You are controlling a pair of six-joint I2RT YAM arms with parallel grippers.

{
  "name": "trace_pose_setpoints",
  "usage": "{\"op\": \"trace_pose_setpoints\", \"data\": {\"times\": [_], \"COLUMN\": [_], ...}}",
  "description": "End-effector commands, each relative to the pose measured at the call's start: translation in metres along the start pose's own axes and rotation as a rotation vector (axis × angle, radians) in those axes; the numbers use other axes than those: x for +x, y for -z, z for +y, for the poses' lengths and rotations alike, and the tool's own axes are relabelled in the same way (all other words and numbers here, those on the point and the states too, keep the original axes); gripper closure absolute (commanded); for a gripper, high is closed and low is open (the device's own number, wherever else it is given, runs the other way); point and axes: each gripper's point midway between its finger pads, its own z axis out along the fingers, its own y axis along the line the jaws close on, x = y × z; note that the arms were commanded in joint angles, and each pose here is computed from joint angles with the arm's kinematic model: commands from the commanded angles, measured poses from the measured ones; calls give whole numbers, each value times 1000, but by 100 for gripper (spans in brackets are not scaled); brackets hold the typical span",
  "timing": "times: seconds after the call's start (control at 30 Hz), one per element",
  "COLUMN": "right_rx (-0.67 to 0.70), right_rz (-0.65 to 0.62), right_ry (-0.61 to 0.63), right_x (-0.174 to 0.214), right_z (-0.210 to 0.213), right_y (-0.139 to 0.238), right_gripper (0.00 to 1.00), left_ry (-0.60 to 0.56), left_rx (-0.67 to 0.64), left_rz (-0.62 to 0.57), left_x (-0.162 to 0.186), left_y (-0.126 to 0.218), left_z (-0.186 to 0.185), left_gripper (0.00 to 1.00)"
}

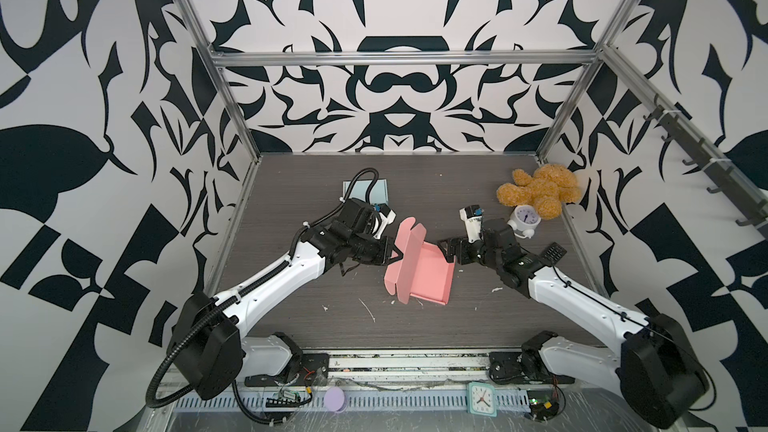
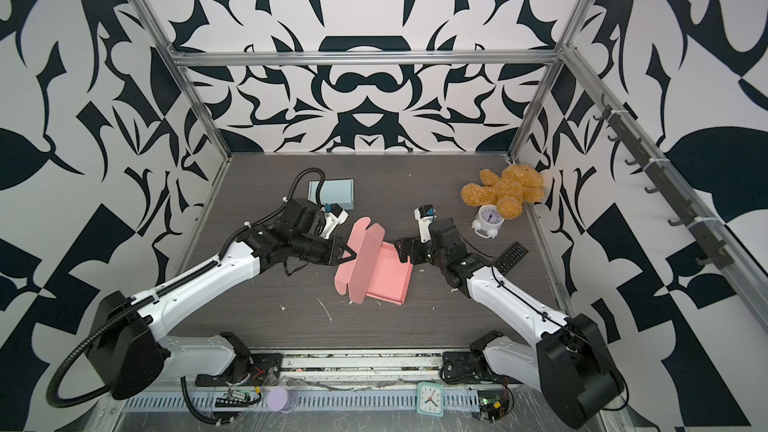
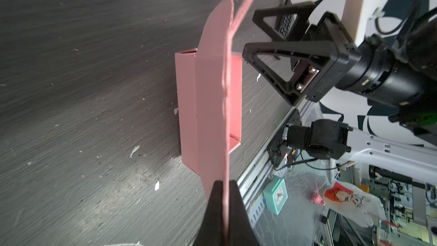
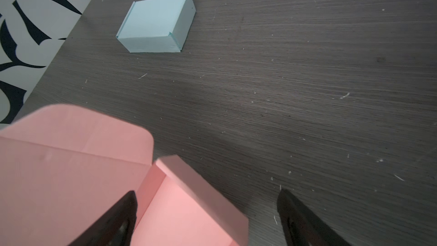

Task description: Fold the paper box

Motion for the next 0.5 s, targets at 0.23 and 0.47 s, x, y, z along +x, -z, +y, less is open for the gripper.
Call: {"op": "trace_pose_setpoints", "data": {"times": [0.23,0.47], "right_rx": [-294,-463], "right_rz": [-59,-93], "right_ry": [197,310], "right_x": [-30,-34], "right_z": [57,86], "right_y": [-4,3], "right_gripper": [0,2], "left_ry": [-98,-116], "left_rx": [85,59], "left_rz": [226,271], "left_x": [27,24], "left_y": [14,24], "left_z": [-19,-9], "left_gripper": [94,93]}}
